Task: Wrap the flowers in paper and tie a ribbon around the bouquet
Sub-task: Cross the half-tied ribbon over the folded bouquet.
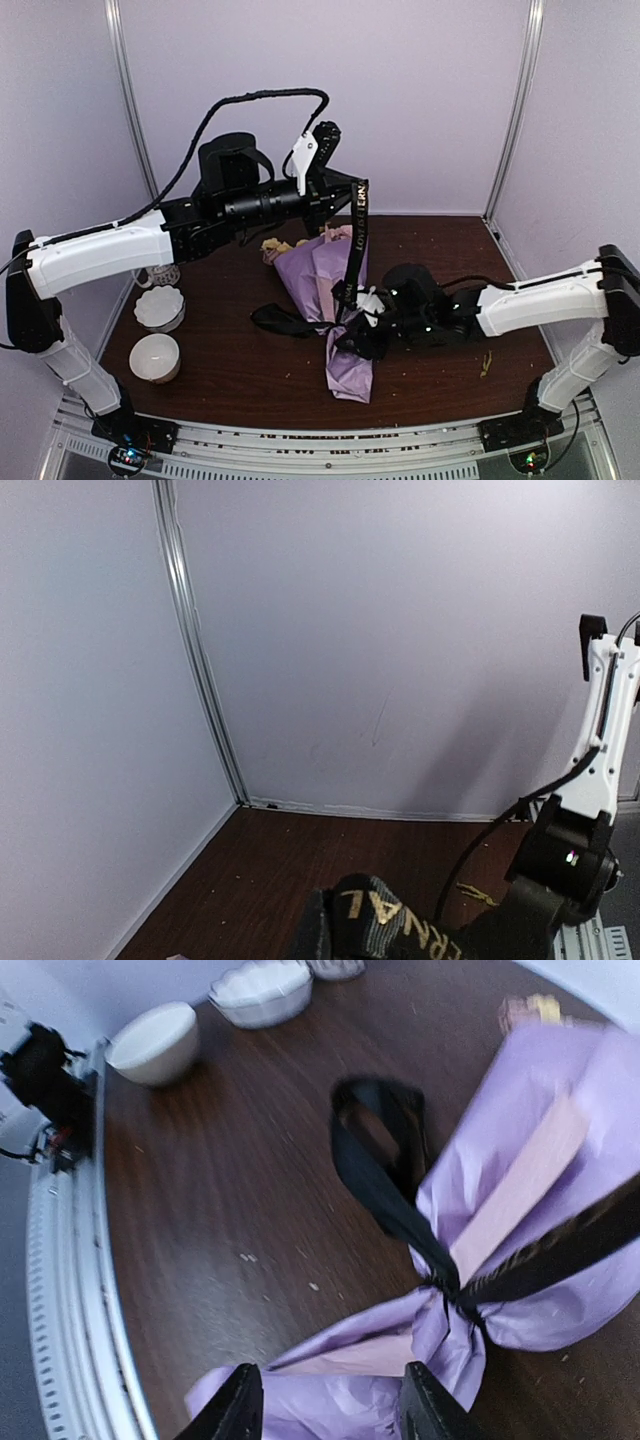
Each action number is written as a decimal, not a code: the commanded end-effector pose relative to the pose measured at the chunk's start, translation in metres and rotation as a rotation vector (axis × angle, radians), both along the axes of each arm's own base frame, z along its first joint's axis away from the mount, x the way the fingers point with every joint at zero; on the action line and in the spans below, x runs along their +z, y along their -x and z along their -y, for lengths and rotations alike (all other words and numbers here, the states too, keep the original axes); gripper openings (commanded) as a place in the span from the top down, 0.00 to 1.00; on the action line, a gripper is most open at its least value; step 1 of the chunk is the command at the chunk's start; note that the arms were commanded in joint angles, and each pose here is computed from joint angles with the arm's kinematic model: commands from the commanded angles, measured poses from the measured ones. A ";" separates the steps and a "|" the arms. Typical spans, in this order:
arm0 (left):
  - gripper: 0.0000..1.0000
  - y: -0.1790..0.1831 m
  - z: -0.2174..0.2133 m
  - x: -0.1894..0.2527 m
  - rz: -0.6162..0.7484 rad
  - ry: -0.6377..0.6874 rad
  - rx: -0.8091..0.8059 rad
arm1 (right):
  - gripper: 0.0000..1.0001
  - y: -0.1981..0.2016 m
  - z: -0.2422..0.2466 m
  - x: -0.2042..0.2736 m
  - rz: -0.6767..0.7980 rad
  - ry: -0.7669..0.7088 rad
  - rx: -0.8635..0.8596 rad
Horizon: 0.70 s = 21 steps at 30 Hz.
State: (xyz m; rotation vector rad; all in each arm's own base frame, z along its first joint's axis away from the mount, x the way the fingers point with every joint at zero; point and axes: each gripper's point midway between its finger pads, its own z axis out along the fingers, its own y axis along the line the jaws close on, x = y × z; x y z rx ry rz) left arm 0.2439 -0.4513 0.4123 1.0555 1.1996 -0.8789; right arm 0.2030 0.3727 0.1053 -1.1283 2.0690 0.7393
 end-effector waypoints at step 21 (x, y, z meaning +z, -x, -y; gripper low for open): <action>1.00 -0.002 0.001 -0.012 0.007 -0.039 -0.004 | 0.33 -0.041 0.064 0.259 0.365 -0.493 -0.141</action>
